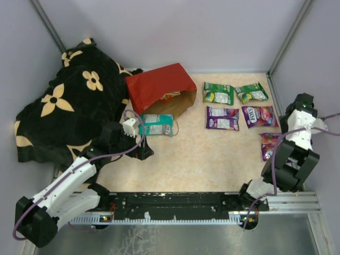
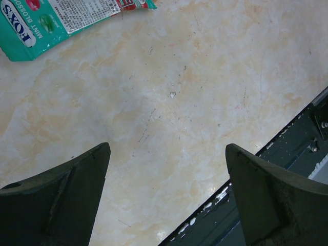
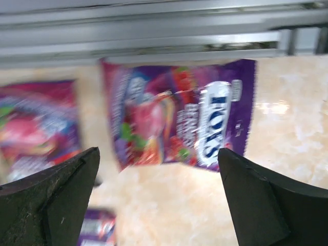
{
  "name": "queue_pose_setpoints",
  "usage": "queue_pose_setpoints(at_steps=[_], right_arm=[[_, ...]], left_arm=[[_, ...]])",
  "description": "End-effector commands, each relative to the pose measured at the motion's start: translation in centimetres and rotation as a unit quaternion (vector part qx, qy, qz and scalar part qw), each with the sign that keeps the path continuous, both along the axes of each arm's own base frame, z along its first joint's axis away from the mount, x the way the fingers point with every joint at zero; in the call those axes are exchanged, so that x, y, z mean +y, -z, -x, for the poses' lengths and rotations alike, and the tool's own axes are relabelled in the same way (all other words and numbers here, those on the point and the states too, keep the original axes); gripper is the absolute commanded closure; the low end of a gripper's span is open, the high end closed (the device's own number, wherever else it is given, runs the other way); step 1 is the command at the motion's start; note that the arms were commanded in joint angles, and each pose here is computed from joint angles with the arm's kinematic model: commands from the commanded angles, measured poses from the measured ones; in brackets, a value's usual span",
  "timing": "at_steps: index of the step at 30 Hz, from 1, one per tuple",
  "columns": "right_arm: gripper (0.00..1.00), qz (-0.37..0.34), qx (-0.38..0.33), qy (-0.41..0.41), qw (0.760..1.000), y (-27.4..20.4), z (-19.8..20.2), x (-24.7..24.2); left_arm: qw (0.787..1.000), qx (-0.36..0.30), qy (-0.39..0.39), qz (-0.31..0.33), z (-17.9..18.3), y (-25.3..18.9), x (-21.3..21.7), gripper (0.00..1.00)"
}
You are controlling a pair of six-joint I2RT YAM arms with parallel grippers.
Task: Take the snacks out of the paper bag
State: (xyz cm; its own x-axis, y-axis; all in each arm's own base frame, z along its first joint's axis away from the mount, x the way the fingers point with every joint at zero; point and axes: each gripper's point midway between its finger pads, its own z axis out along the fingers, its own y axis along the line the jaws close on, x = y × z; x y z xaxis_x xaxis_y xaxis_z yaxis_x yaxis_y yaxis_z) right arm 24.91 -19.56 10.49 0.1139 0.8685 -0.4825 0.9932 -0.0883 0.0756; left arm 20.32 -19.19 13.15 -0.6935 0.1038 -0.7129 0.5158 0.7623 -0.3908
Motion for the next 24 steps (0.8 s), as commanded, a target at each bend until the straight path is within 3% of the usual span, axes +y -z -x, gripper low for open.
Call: queue_pose_setpoints(at_steps=[1,3,5,14,18,19,21,24], right_arm=[[0.01,-0.044,-0.117,-0.172,0.977,-6.0,-4.1,3.6],[0.01,-0.061,-0.256,-0.322,0.910,-8.3,-8.9,7.9],[0.01,-0.044,-0.323,-0.394,0.859,-10.8,-10.4,11.3],[0.01,0.092,-0.384,-0.649,0.650,-20.0,-10.8,26.9],[0.01,0.111,-0.470,-0.722,0.496,-20.0,-8.6,33.8],[0.01,0.104,-0.484,-0.720,0.487,-19.7,-8.2,34.5],[0.01,0.074,-0.492,-0.714,0.493,-18.4,-8.3,35.5],[0.01,0.006,-0.447,-0.725,0.524,-14.8,-9.0,37.3]], left_arm=[[1.000,0.000,0.001,0.000,0.0,-0.3,-0.1,0.00],[1.000,0.001,0.000,-0.001,0.0,-0.2,-0.1,0.00],[1.000,0.000,-0.001,-0.001,0.0,-0.2,-0.1,0.00],[1.000,0.004,-0.003,-0.005,0.0,-0.1,0.0,0.00],[1.000,0.001,-0.007,-0.007,-0.1,-0.1,0.1,0.00],[1.000,-0.001,-0.008,-0.008,-0.2,-0.2,0.2,0.00],[1.000,-0.003,-0.012,-0.009,-0.2,-0.2,0.3,0.00],[1.000,-0.005,-0.015,-0.010,-0.3,-0.3,0.4,0.00]])
